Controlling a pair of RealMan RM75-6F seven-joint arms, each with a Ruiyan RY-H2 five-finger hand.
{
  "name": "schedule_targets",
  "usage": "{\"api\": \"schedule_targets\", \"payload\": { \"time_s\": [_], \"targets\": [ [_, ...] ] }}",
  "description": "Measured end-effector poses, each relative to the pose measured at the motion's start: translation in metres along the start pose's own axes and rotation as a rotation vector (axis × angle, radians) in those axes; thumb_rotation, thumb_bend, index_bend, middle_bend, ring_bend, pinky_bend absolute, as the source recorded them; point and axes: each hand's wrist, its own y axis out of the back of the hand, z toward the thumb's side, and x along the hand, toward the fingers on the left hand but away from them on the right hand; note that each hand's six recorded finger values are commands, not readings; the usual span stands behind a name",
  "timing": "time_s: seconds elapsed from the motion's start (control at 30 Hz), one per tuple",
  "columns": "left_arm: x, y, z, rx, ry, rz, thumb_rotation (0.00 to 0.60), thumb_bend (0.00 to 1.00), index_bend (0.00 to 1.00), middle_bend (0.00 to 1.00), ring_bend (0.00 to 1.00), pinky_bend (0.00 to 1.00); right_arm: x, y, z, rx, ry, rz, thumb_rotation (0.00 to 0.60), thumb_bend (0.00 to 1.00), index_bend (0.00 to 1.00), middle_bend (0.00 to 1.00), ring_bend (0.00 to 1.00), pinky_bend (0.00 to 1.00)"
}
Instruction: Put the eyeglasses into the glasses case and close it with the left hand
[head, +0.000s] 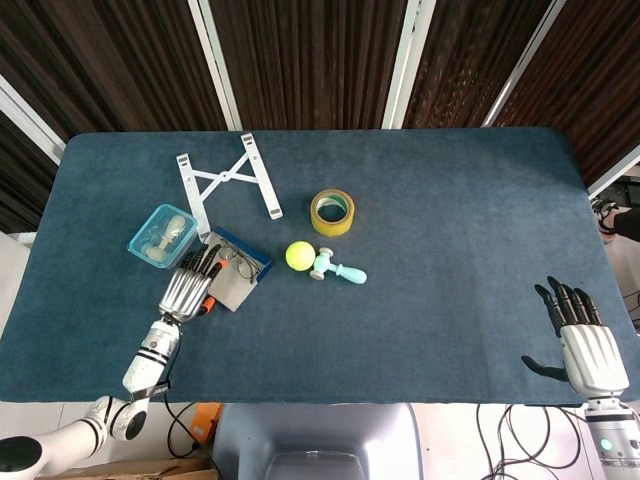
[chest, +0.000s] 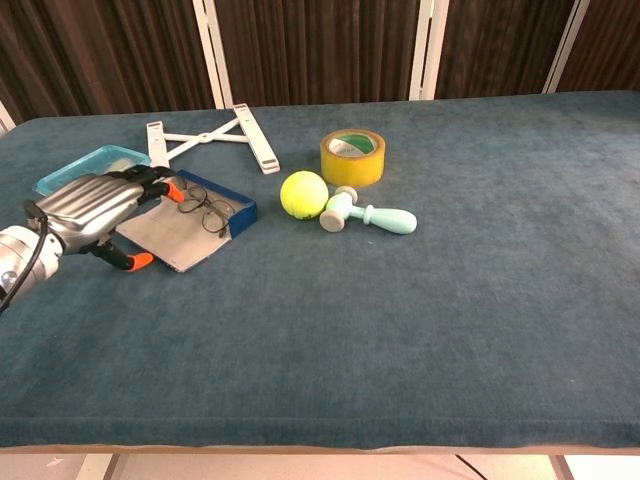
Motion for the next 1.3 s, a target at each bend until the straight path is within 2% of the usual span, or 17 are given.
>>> {"api": "schedule_targets", "payload": {
  "time_s": [0.4,0.87,1.17,1.3],
  "targets": [
    [0.004,-0.001,0.000,-0.021,0.031,0.033,0.600,0.31,0.31,0.05,0.00,0.17,0.000,0.000,0.000,-0.002,-0.002,0.000,0.600,0.10,0.00,0.00,0.00,0.00],
    [0.011,0.001,0.006,-0.097,0.055,0.088,0.600,0.35,0.42,0.09,0.02,0.17,0.000,0.000,0.000,0.000,0.000,0.003,0.600,0.10,0.00,0.00,0.00,0.00],
    [0.016,0.000,0.010,-0.117,0.061,0.094,0.600,0.36,0.48,0.10,0.02,0.17,-0.001,0.000,0.000,0.000,0.000,0.004,0.600,0.10,0.00,0.00,0.00,0.00],
    [0.018,0.000,0.009,-0.117,0.067,0.096,0.600,0.41,0.56,0.11,0.03,0.17,-0.001,0.000,-0.001,-0.001,-0.001,0.004,0.600,0.10,0.00,0.00,0.00,0.00]
  ]
}}
